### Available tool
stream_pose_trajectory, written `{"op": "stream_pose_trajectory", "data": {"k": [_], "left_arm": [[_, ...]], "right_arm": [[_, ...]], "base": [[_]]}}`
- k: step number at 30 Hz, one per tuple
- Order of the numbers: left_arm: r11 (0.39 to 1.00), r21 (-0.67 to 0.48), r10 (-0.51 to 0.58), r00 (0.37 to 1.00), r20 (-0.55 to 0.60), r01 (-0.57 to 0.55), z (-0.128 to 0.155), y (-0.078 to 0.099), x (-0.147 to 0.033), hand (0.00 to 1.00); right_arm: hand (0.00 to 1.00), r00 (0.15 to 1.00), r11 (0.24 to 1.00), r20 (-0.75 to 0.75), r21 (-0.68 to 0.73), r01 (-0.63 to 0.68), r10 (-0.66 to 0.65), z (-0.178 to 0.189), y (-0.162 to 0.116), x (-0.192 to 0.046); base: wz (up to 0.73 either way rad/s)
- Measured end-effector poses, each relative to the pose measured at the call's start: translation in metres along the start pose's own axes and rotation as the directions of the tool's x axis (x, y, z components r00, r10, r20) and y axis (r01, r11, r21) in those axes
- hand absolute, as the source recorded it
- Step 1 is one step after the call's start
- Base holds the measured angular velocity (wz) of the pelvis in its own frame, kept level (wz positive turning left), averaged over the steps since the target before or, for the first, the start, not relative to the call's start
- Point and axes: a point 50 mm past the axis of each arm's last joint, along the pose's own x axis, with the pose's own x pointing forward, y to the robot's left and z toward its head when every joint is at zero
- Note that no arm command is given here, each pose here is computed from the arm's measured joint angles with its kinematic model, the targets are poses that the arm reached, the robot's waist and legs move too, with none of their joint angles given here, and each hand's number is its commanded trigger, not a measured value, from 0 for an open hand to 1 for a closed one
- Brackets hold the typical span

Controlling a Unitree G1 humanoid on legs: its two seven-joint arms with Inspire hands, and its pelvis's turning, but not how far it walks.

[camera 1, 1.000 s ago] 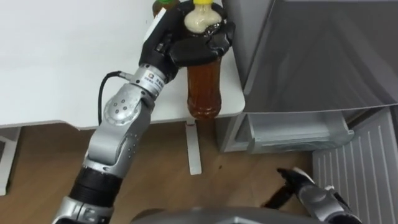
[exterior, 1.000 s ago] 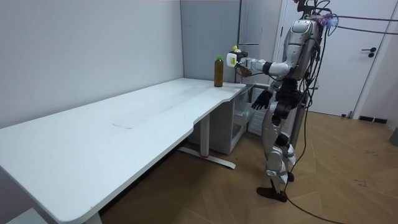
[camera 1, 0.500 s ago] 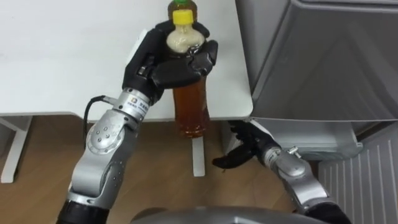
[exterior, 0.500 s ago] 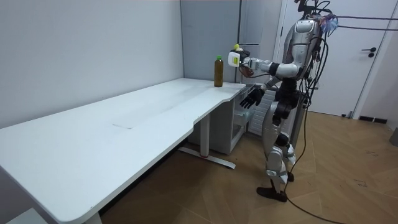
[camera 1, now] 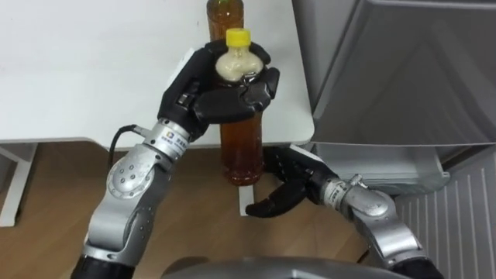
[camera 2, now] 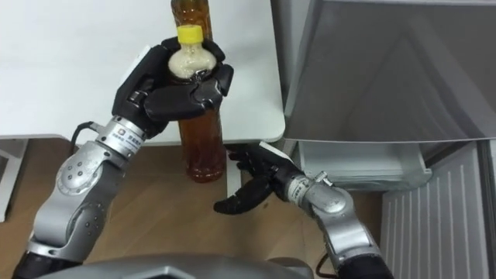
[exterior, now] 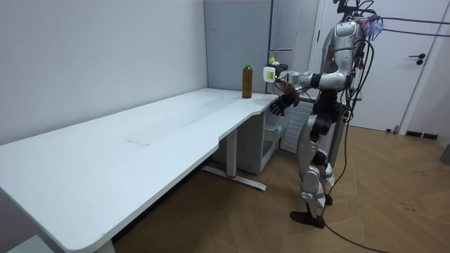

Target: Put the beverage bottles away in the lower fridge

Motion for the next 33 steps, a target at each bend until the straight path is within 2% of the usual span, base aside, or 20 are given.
{"op": "stream_pose_trajectory", "data": {"k": [7,13,24,33], "left_arm": [[0.997,-0.009,-0.082,0.996,-0.032,0.082,-0.007,-0.008,0.000,1.00],[0.991,-0.038,-0.129,0.989,-0.074,0.126,-0.015,-0.012,-0.001,1.00],[0.987,-0.076,-0.152,0.983,-0.106,0.145,-0.024,-0.010,-0.003,1.00],[0.978,-0.065,-0.204,0.967,-0.153,0.196,-0.030,-0.008,-0.008,1.00]], "right_arm": [[0.00,0.985,0.986,0.042,0.001,-0.169,0.168,0.010,0.011,-0.001],[0.00,0.959,0.958,0.005,0.030,-0.284,0.283,0.004,0.019,-0.002],[0.00,0.942,0.935,0.020,0.119,-0.334,0.334,0.000,0.018,-0.009],[0.00,0.905,0.894,0.153,0.162,-0.419,0.396,0.014,0.022,-0.011]], "base": [[0.01],[-0.02],[0.00],[0.00]]}}
